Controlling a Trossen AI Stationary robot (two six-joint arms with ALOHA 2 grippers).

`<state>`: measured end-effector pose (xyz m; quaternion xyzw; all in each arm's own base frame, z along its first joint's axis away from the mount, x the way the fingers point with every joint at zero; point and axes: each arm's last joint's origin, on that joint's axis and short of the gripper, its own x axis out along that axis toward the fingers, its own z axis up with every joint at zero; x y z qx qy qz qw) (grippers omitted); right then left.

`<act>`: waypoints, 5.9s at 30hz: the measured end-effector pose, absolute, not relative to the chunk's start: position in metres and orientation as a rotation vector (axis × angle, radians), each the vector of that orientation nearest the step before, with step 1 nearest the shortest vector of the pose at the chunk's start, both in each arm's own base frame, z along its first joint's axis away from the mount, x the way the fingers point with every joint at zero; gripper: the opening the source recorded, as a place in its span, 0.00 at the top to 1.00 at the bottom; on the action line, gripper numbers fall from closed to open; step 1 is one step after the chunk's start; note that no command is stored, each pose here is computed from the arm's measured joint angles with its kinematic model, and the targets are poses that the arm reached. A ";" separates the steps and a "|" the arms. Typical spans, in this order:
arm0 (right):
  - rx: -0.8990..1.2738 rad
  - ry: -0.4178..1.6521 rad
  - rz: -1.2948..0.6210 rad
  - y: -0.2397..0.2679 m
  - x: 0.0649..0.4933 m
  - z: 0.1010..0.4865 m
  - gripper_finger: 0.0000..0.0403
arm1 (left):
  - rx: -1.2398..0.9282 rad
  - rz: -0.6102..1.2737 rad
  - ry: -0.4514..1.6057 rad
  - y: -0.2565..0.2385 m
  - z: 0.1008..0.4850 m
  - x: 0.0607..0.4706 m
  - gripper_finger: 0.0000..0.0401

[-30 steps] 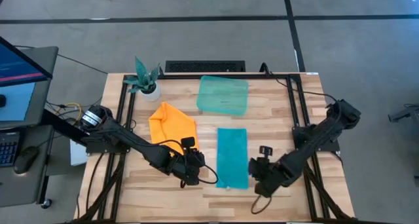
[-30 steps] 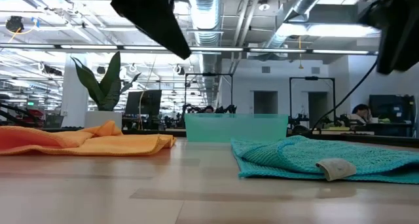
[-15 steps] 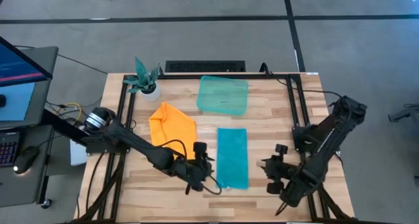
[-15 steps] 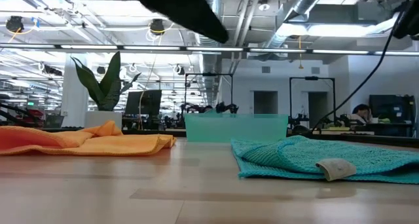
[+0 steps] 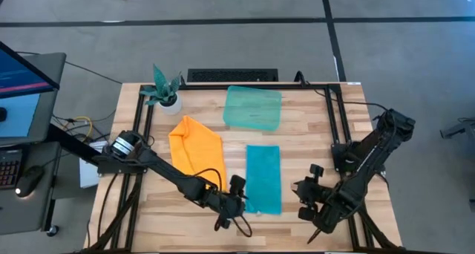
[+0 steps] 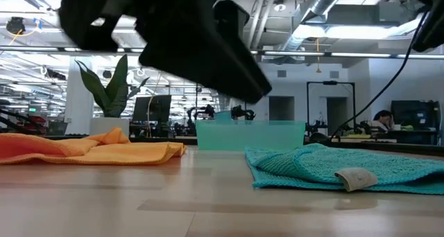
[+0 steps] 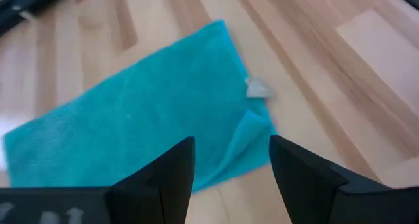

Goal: Roll microfiber towels into tight, uniform cylinder then place into a basket
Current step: Fold the blue microfiber towel

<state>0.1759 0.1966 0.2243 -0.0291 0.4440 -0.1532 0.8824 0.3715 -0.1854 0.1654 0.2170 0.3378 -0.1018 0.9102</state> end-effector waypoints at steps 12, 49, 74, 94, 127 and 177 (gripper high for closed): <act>-0.023 0.966 -0.337 0.186 0.190 0.224 0.63 | 0.580 -0.329 0.656 -0.195 0.131 0.388 0.53; -0.019 0.958 -0.332 0.187 0.190 0.224 0.58 | 0.364 -0.252 0.780 -0.162 0.117 0.398 0.60; -0.261 1.028 0.028 0.252 0.224 0.152 0.58 | 0.360 -0.279 0.788 -0.164 0.122 0.401 0.97; -0.175 1.002 0.029 0.254 0.237 0.146 0.52 | 0.363 -0.278 0.806 -0.164 0.121 0.400 0.98; -0.182 1.095 0.029 0.239 0.246 0.108 0.46 | 0.365 -0.275 0.812 -0.163 0.121 0.399 0.98; -0.307 0.950 0.051 0.290 0.260 0.186 0.98 | 0.585 -0.153 1.023 -0.245 0.196 0.365 0.98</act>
